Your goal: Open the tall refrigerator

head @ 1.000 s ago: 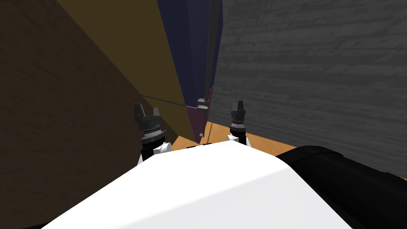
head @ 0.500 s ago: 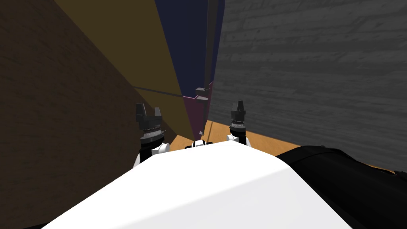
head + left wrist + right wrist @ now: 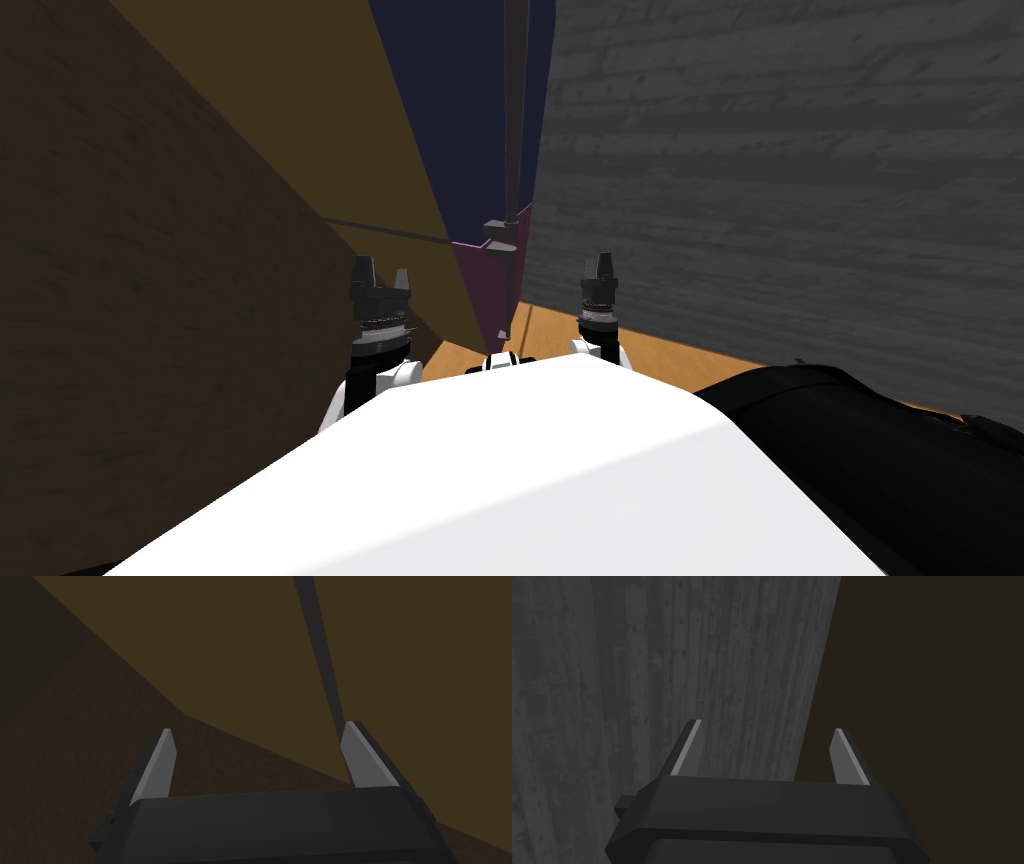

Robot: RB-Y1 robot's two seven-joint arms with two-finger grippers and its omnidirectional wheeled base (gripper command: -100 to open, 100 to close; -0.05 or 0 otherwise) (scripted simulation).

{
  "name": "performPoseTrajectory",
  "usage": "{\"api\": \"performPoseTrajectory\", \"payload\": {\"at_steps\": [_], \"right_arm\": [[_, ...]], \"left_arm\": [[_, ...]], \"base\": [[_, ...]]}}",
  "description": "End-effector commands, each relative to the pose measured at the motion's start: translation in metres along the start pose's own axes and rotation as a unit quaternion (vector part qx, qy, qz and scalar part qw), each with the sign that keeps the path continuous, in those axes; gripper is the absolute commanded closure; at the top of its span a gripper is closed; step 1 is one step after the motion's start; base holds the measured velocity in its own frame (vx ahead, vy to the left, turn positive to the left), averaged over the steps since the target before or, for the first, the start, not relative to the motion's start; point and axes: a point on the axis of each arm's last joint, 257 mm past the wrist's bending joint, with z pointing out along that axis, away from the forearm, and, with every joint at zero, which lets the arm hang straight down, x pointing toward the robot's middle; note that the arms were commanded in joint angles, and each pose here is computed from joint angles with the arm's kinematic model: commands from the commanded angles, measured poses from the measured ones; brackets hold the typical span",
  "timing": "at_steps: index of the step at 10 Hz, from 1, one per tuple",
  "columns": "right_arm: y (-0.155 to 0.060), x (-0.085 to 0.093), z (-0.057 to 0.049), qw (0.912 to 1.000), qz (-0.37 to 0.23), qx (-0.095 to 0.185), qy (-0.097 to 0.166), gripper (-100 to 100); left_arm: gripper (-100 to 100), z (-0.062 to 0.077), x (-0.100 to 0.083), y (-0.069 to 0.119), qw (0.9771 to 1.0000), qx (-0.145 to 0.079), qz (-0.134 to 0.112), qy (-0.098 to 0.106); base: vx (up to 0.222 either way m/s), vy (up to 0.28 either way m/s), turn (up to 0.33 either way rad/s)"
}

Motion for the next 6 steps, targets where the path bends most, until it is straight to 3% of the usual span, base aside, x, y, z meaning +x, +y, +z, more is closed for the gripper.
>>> {"api": "performPoseTrajectory", "payload": {"at_steps": [1, 6], "right_arm": [[0.000, 0.000, 0.000, 1.0000, 0.000, 0.000, 0.000, 0], [0.000, 0.000, 0.000, 1.0000, 0.000, 0.000, 0.000, 0]], "left_arm": [[-100, 0.006, 0.004, 0.006, 0.9997, -0.020, -0.006, 0.008], [-100, 0.016, 0.009, 0.016, 0.9979, -0.059, -0.023, 0.013]], "base": [[-0.007, -0.033, -0.047], [-0.006, -0.045, -0.061]]}}
